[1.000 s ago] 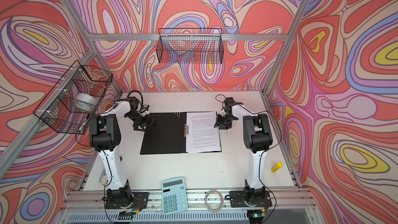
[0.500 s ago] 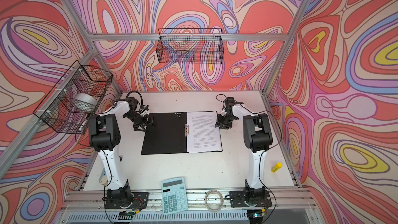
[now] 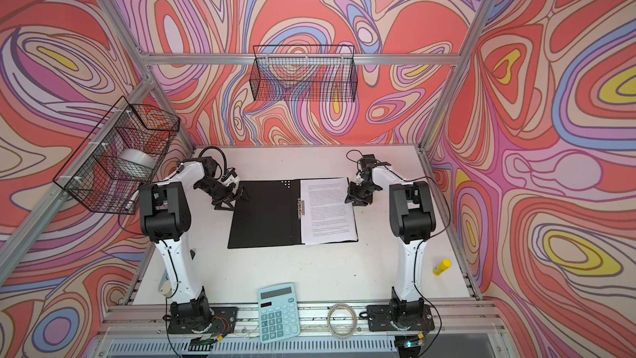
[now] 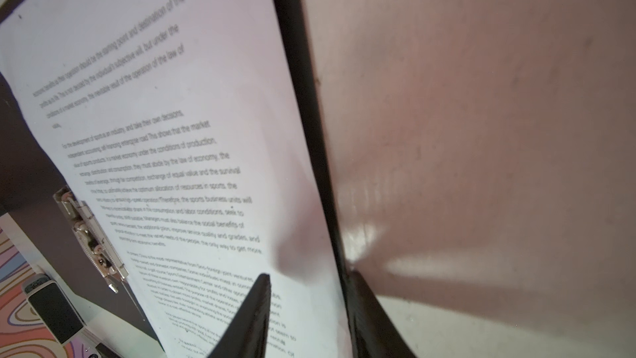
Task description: Put the files into the folder
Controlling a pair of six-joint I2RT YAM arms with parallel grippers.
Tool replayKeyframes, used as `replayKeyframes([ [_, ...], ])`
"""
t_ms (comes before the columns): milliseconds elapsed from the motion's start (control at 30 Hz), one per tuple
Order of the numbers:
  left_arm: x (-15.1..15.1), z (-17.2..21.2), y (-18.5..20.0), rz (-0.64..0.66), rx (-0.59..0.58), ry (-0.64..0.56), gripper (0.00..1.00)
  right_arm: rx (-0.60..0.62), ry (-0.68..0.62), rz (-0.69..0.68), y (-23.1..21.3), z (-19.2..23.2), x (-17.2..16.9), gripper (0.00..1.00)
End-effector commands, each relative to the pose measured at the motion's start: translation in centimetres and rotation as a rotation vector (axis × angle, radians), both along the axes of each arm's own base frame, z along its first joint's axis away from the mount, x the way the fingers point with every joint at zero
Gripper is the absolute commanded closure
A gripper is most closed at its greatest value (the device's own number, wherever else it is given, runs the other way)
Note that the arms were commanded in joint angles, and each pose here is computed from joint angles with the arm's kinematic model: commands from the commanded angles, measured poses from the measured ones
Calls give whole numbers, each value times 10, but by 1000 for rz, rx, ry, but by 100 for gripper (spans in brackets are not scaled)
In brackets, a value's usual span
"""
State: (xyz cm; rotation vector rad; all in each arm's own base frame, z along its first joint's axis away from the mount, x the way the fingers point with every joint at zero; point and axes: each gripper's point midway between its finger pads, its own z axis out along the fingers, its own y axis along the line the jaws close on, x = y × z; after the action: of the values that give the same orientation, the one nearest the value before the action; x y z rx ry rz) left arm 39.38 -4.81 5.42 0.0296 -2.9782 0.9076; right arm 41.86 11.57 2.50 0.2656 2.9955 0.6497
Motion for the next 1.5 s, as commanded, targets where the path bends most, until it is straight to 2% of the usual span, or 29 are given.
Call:
replayKeyframes([
  [0, -4, 33, -36, -38, -190, -13, 3, -32, 151, 28, 1, -48, -31, 61],
  [433, -3, 47, -41, -34, -275, -17, 3, -30, 162, 29, 1, -51, -32, 61],
  [1033, -2, 86, -45, -27, -401, -68, 4, -34, 154, 29, 1, -50, -28, 61],
  [1467, -7, 109, -47, -46, -440, -102, 4, -31, 152, 28, 2, -49, -29, 61],
])
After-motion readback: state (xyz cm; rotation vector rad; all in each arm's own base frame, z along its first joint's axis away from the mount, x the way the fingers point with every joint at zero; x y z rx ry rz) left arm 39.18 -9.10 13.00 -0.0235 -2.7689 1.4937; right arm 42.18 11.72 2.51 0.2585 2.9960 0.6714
